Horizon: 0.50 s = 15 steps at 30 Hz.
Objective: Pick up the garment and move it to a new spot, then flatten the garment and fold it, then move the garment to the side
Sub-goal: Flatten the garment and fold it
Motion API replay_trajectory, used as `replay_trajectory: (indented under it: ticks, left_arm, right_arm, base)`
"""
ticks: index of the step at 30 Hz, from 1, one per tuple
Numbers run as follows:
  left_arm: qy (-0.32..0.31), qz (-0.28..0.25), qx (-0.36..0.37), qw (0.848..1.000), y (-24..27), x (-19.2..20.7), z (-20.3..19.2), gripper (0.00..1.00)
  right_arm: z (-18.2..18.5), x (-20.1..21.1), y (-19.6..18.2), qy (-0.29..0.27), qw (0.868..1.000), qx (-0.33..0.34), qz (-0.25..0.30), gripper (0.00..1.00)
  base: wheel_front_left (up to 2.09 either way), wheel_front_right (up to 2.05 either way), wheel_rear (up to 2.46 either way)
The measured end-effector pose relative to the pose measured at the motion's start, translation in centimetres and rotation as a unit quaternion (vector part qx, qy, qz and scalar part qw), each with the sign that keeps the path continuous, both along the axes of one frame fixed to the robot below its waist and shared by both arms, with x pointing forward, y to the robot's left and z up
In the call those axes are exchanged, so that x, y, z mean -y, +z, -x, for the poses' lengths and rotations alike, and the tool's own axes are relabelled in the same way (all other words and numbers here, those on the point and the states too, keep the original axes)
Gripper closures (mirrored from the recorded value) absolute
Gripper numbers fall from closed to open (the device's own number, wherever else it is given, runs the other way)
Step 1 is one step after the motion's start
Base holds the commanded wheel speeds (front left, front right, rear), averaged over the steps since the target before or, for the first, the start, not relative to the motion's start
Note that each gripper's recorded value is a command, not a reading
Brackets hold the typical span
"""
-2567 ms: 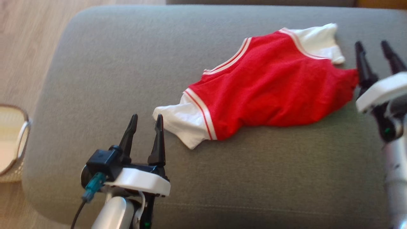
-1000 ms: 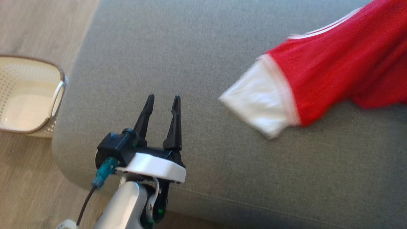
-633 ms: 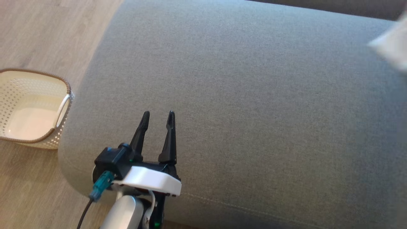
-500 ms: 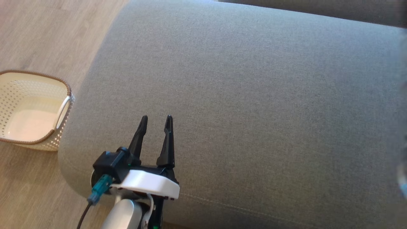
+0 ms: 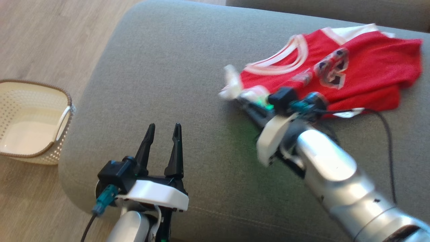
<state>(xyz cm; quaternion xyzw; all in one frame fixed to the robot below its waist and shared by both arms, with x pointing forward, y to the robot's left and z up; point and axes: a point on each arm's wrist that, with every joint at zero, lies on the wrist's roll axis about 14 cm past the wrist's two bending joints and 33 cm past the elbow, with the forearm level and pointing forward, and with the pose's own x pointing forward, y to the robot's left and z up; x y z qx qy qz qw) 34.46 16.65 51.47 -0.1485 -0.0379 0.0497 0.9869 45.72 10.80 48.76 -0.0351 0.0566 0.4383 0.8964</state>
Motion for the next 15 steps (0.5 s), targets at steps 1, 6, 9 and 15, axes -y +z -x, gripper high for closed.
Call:
replay_trajectory:
  ticks: [1,6,9,15]
  left_arm:
    - [0.0,0.0,0.0,1.0,0.0,0.0,0.0,0.0]
    - [-0.009,0.001,0.002,1.0,0.1,0.5,-0.3,0.0]
    - [-0.014,0.002,0.005,1.0,0.2,0.8,-0.4,0.0]
    - [-0.031,0.001,0.019,0.999,1.0,1.6,-0.8,0.0]
  right_arm:
    - [0.0,0.0,0.0,0.0,1.0,0.0,0.0,1.0]
    - [3.4,-1.9,0.3,0.06,0.998,-0.008,0.002,0.0]
    - [3.2,-0.4,-0.3,0.052,0.998,-0.017,0.023,0.0]
    - [1.4,5.8,-1.1,-0.027,0.998,-0.049,0.043,0.0]
  base:
    - [0.0,0.0,0.0]
    - [0.0,0.0,0.0]
    - [0.0,0.0,0.0]
    - [0.0,0.0,0.0]
